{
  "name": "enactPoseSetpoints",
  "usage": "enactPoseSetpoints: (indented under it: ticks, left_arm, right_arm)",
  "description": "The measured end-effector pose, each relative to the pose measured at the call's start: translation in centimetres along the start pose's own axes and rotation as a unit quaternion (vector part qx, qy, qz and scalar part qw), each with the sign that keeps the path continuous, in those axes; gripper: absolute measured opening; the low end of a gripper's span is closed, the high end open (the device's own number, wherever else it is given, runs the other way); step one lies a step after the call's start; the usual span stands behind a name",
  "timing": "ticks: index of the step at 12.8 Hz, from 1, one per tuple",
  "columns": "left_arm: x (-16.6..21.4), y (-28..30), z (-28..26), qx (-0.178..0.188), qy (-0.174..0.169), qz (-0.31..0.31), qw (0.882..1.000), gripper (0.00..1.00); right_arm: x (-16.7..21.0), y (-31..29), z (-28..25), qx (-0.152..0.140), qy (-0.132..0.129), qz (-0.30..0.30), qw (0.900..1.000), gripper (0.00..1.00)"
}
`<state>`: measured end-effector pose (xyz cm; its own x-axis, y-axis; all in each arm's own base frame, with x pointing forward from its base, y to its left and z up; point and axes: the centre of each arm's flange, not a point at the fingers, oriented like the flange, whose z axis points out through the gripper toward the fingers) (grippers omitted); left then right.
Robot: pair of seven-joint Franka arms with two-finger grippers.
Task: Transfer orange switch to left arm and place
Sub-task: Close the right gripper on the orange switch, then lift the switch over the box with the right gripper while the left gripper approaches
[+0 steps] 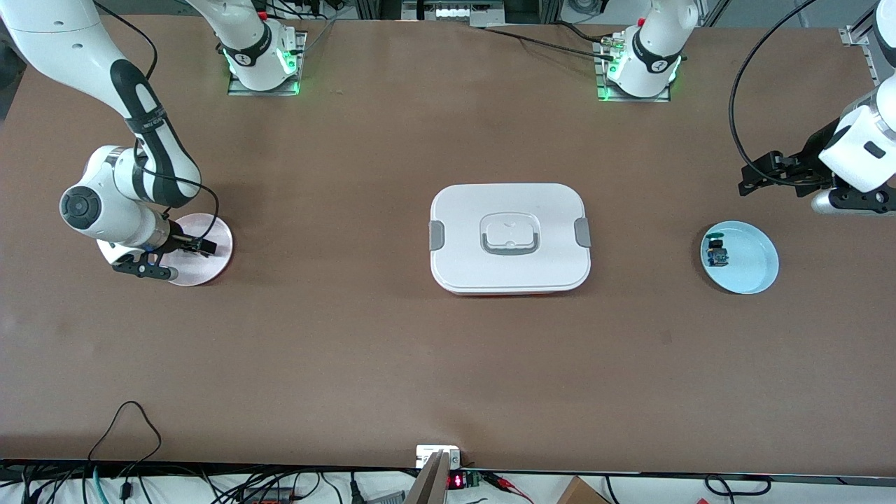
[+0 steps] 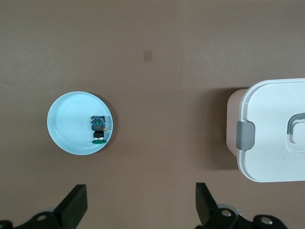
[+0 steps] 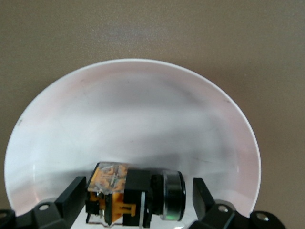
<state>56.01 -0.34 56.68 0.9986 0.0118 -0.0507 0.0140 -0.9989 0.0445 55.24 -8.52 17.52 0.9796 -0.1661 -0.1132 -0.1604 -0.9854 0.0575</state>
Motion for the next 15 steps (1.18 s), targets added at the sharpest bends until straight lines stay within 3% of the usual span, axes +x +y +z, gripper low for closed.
enactPoseSetpoints:
  ticks: [2,8,12,15]
  left_arm:
    - [0.0,0.0,0.0,0.000,0.000,0.000,1.000,1.00]
    - [0.0,0.0,0.0,0.000,0.000,0.000,1.000,1.00]
    - [0.0,0.0,0.0,0.000,0.000,0.000,1.000,1.00]
    - [0.0,0.0,0.0,0.000,0.000,0.000,1.000,1.00]
  right_arm:
    - [0.0,0.0,0.0,0.000,0.000,-0.002,1.000,0.74]
    - [0.3,-1.0,-2.2,0.001,-0.008,-0.042,0.999,0.72]
    - [1.7,-4.6,-10.1,0.001,-0.030,-0.087,0.996,0.72]
    - [1.9,-8.7,-18.4,0.006,-0.006,-0.130,0.991,0.72]
